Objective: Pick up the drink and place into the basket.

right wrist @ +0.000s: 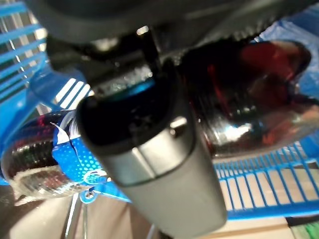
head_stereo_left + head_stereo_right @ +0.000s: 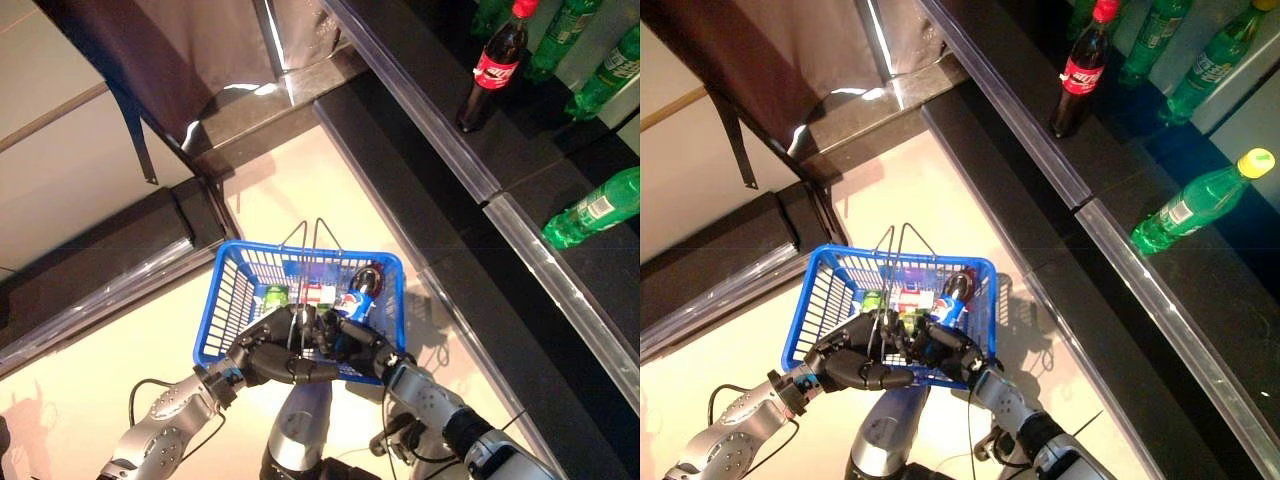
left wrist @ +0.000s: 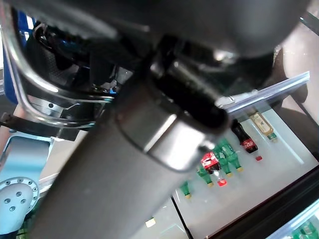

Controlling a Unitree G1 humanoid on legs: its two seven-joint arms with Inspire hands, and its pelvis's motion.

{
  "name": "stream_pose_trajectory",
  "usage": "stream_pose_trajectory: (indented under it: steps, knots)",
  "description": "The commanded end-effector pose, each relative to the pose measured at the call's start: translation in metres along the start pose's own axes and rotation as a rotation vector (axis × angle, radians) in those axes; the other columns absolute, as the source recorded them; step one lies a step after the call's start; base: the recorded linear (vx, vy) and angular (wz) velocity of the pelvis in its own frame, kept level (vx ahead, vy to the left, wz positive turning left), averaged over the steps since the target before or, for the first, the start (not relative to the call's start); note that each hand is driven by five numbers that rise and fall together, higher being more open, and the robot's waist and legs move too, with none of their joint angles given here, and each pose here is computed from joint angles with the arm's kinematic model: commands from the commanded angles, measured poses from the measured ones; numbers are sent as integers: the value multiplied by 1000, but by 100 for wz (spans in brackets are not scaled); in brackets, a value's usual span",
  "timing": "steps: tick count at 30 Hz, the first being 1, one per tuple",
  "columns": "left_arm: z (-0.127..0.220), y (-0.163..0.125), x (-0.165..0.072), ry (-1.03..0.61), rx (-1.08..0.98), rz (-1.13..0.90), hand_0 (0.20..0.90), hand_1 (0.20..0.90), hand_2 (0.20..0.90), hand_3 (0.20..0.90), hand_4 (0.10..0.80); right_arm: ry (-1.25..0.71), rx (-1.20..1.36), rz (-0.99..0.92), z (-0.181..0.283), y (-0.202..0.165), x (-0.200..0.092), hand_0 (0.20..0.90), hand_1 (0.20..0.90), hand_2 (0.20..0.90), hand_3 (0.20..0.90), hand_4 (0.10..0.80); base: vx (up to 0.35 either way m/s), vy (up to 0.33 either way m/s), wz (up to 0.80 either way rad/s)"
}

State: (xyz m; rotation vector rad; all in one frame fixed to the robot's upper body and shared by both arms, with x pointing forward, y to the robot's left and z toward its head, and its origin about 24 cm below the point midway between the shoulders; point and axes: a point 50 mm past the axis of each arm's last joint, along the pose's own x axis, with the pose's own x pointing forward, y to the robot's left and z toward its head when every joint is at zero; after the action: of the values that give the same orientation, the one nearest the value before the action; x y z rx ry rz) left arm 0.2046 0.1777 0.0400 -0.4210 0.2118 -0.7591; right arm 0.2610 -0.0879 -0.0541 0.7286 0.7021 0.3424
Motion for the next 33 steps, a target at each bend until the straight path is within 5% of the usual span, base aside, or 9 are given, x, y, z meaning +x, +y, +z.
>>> stream_pose_trajectory:
  steps: [1,15,16,17,33]
  knots:
    - [101,-94,17,-685,179,-629,300,300,300,200,100,208,23,313,-56,60,12,300,300,300,200,100,0,0,0]
    - [109,-103,22,-673,184,-682,300,300,300,200,100,213,251,-74,-28,19,23,300,300,300,200,100,3,-2,1]
    - [110,-104,23,-668,185,-687,300,300,300,200,100,204,268,-88,-23,18,25,646,646,646,604,504,17,-17,8]
    - [111,-105,24,-662,184,-692,300,300,300,200,100,188,274,-109,-16,18,26,900,900,900,900,800,25,-16,8]
    - [118,-107,30,-626,173,-699,300,300,300,200,100,100,276,-176,15,17,33,900,900,900,900,800,19,-1,4]
